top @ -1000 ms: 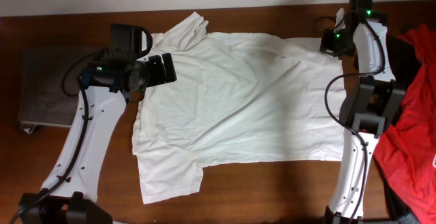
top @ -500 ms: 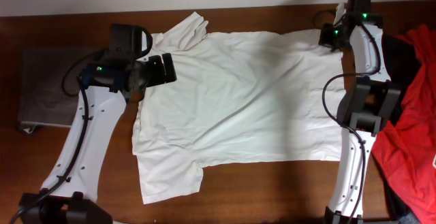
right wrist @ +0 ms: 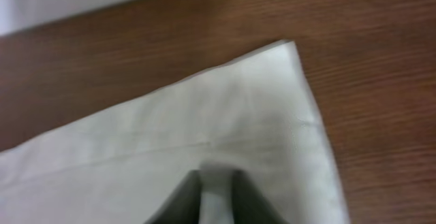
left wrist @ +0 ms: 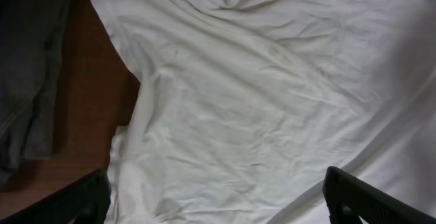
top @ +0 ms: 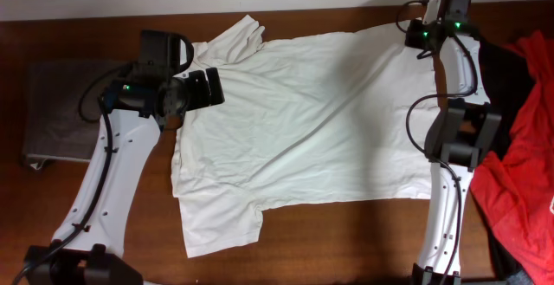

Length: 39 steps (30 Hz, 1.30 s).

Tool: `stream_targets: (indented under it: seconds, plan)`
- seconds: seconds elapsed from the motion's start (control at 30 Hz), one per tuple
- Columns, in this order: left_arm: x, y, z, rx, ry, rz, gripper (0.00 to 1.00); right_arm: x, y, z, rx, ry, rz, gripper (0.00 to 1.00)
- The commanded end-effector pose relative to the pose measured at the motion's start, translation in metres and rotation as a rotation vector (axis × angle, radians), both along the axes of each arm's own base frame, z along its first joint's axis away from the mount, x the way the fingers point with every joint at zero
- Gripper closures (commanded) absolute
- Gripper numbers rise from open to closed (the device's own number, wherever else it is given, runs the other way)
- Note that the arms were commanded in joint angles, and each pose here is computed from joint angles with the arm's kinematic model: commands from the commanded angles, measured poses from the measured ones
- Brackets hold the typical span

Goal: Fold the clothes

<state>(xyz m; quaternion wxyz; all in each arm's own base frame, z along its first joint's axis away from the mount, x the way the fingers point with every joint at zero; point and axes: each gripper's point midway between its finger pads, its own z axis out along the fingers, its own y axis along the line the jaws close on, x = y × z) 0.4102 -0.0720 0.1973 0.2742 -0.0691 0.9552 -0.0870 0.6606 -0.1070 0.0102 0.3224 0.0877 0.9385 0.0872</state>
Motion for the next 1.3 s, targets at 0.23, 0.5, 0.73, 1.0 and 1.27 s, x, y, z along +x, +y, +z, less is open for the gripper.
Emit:
stream_targets:
  seconds: [0.23, 0.5, 0.73, 1.0, 1.27]
  plan:
    - [0.001, 0.002, 0.007, 0.005, -0.021, 0.002, 0.01, -0.013, 0.014, 0.155, 0.0, -0.149, 0.039, 0.01]
    - [0.001, 0.002, 0.007, 0.005, -0.021, 0.002, 0.01, -0.102, -0.004, 0.243, -0.049, -0.03, -0.082, 0.01]
    - [0.001, 0.002, 0.007, 0.005, -0.021, 0.002, 0.01, -0.169, -0.015, 0.297, -0.052, 0.002, -0.142, 0.01]
    - [0.001, 0.002, 0.007, 0.005, -0.021, 0.002, 0.01, -0.218, -0.014, 0.367, -0.077, -0.113, -0.173, 0.01]
    - [0.001, 0.002, 0.007, 0.005, -0.021, 0.002, 0.01, -0.31, 0.025, 0.45, -0.048, -0.249, -0.176, 0.01]
